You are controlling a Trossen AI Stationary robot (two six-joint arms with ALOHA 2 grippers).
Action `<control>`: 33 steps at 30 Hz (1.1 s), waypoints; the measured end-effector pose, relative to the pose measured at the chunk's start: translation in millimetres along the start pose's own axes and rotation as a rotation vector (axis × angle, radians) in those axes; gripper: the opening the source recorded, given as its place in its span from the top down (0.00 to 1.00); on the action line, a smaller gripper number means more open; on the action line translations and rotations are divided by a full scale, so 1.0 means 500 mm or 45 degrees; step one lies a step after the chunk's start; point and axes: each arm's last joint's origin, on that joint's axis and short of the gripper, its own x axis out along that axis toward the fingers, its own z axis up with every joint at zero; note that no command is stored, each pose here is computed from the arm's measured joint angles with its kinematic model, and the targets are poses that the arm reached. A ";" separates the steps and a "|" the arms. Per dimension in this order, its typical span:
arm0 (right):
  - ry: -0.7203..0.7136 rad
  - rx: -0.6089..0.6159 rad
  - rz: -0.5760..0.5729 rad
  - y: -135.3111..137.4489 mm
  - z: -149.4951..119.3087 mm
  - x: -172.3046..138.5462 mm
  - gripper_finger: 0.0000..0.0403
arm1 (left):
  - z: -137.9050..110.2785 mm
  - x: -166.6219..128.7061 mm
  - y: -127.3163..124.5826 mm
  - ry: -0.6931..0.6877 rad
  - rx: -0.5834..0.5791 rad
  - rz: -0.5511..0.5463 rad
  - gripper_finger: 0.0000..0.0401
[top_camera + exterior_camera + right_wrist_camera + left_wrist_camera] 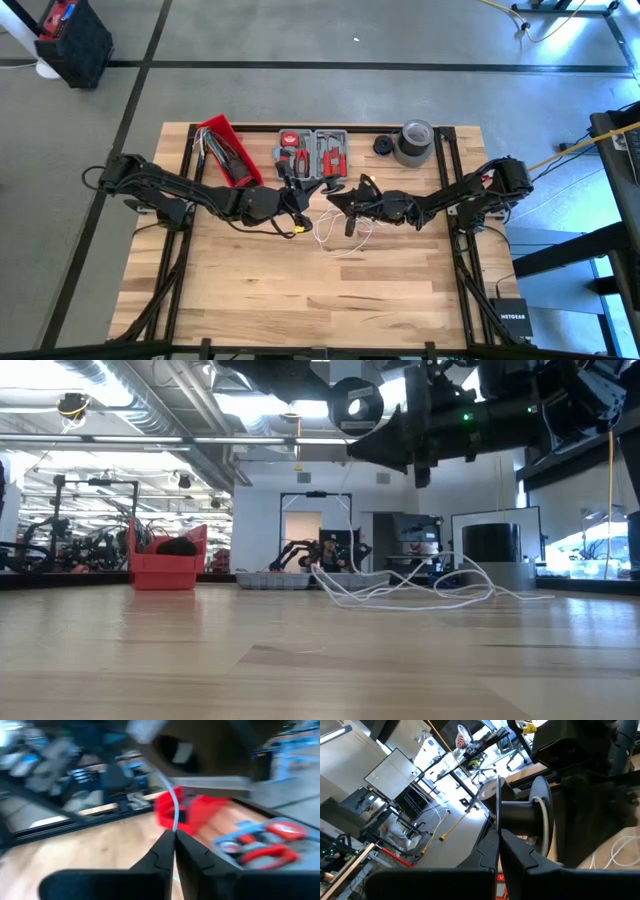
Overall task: Coil cords
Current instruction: Uncoil the white wire from the spool
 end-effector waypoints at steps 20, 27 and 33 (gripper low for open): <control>0.157 -0.421 -0.012 0.107 0.110 -0.151 0.99 | -0.015 0.000 -0.005 0.090 0.058 -0.003 0.99; 0.410 -0.522 -0.321 0.080 0.072 -0.191 0.99 | 0.009 -0.020 -0.018 -0.007 0.060 -0.018 0.99; 0.478 -0.507 -0.396 0.068 0.012 -0.170 0.99 | 0.034 -0.046 -0.037 -0.130 0.183 -0.072 0.99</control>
